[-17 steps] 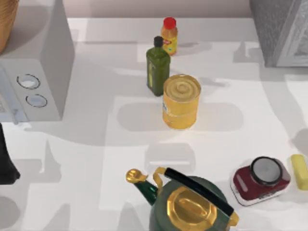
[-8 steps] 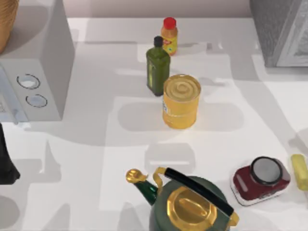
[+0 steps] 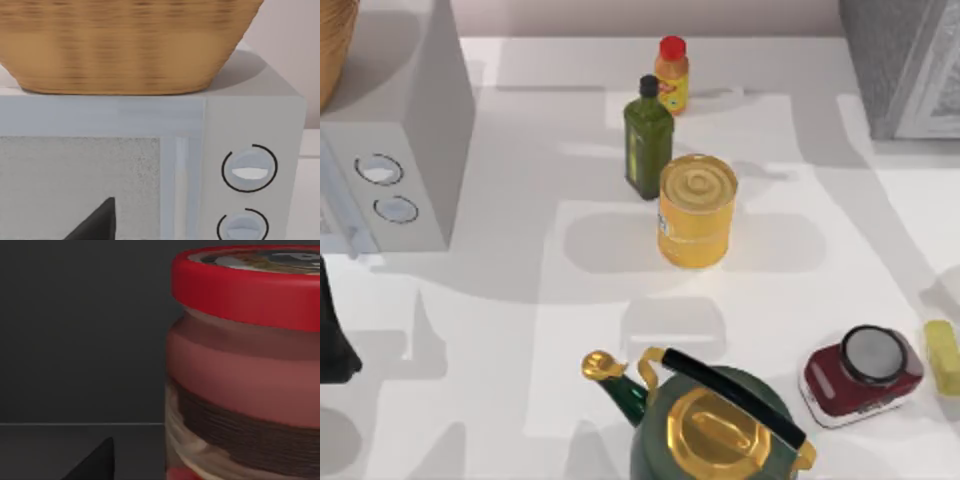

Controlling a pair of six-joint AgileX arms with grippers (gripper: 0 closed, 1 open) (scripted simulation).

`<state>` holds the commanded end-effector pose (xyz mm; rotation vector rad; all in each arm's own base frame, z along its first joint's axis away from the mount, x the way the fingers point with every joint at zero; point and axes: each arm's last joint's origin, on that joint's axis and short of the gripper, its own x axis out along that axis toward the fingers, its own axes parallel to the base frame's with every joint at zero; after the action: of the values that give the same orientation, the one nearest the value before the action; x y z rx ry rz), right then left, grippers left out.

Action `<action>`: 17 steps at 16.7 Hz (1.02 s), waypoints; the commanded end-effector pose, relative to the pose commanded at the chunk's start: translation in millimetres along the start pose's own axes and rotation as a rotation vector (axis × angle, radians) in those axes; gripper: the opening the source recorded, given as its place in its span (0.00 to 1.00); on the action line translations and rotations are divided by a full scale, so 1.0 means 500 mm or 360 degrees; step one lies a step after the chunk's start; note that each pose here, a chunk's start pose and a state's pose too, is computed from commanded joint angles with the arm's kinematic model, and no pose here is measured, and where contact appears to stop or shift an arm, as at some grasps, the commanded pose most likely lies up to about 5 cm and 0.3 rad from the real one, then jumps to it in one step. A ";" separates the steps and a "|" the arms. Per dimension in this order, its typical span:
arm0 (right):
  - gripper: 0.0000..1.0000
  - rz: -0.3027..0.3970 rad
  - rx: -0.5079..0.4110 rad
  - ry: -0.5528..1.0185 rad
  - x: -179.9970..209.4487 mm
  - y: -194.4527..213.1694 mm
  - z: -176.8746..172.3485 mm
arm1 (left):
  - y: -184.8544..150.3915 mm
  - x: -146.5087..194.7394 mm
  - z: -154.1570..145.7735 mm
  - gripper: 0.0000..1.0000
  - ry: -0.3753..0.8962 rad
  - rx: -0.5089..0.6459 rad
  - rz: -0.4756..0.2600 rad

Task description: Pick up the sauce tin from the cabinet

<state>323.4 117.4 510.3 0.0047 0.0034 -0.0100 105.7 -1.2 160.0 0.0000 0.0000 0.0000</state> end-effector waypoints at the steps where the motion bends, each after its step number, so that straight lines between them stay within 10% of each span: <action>1: 1.00 0.0000 0.0000 0.0000 0.017 0.000 0.000 | 0.000 0.000 0.000 1.00 0.0000 0.0000 0.0000; 8: 1.00 0.0000 0.0000 0.0000 0.055 -0.002 -0.003 | 0.000 0.000 0.000 1.00 0.0000 0.0000 0.0000; 17: 0.32 0.0000 0.0000 0.0000 0.055 -0.002 -0.003 | 0.000 0.000 0.000 1.00 0.0000 0.0000 0.0000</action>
<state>351.0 116.0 508.5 0.0047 0.0035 -0.0100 105.7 -1.2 160.0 0.0000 0.0000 0.0000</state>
